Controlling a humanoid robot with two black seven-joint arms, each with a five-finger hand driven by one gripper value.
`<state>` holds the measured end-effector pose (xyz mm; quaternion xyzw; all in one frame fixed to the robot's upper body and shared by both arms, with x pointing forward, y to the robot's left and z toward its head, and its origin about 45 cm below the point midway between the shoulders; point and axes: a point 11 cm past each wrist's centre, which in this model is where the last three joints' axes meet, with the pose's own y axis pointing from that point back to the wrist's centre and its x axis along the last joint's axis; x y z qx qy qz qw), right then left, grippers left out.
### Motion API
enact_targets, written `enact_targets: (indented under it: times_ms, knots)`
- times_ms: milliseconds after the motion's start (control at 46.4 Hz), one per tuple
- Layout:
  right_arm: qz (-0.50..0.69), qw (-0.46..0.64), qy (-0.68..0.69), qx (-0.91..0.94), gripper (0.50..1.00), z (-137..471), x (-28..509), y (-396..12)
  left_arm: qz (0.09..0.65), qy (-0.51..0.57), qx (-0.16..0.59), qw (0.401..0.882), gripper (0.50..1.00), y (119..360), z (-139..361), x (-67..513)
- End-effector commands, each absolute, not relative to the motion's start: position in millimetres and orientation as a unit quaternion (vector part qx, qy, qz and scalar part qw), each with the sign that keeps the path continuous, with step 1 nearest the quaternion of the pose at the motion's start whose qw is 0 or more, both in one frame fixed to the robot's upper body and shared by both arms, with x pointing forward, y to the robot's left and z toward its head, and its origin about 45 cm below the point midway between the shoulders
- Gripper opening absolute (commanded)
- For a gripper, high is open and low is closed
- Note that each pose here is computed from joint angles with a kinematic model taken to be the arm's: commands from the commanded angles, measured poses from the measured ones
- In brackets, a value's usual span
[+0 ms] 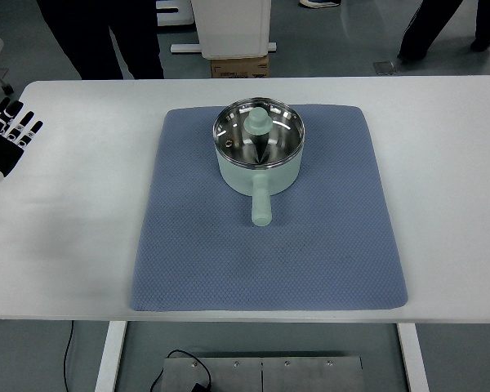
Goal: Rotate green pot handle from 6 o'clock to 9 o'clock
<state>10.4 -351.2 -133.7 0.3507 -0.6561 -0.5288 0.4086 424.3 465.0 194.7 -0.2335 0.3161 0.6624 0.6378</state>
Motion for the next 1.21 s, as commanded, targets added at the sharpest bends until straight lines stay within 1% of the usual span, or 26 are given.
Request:
enact_targets:
  times_ms: [0, 129, 647, 668, 776, 863, 927, 1035, 1143, 1186]
  knots:
    - [-0.529, 0.408, -0.656, 0.351, 1.0, -134, 11, -351, 0.663, 0.316, -0.231, 0.638, 1.0, 465, 194, 424]
    - [-0.529, 0.409, -0.656, 0.351, 1.0, -134, 10, -351, 0.667, 0.318, -0.23, 0.633, 1.0, 466, 193, 424]
    - [-0.529, 0.409, -0.656, 0.351, 1.0, -134, 10, -351, 0.66, 0.307, -0.242, 0.642, 1.0, 460, 214, 439]
    - [-0.529, 0.409, -0.656, 0.351, 1.0, -134, 10, -351, 0.656, 0.301, -0.245, 0.648, 1.0, 459, 223, 442]
    - [-0.529, 0.408, -0.656, 0.351, 1.0, -134, 11, -351, 0.656, 0.275, -0.249, 0.657, 1.0, 470, 253, 448]
    - [-0.529, 0.408, -0.656, 0.351, 1.0, -134, 11, -351, 0.647, 0.26, -0.256, 0.67, 1.0, 465, 275, 458]
    - [-0.529, 0.409, -0.656, 0.351, 1.0, -134, 10, -351, 0.634, 0.236, -0.254, 0.691, 1.0, 456, 303, 470]
    - [-0.529, 0.408, -0.656, 0.351, 1.0, -134, 11, -351, 0.604, 0.181, -0.215, 0.745, 1.0, 424, 347, 488]
    - [-0.529, 0.409, -0.656, 0.351, 1.0, -134, 10, -351, 0.552, 0.124, -0.169, 0.807, 1.0, 369, 383, 500]
    - [-0.529, 0.409, -0.656, 0.351, 1.0, -134, 10, -351, 0.524, 0.109, -0.155, 0.831, 1.0, 339, 391, 503]
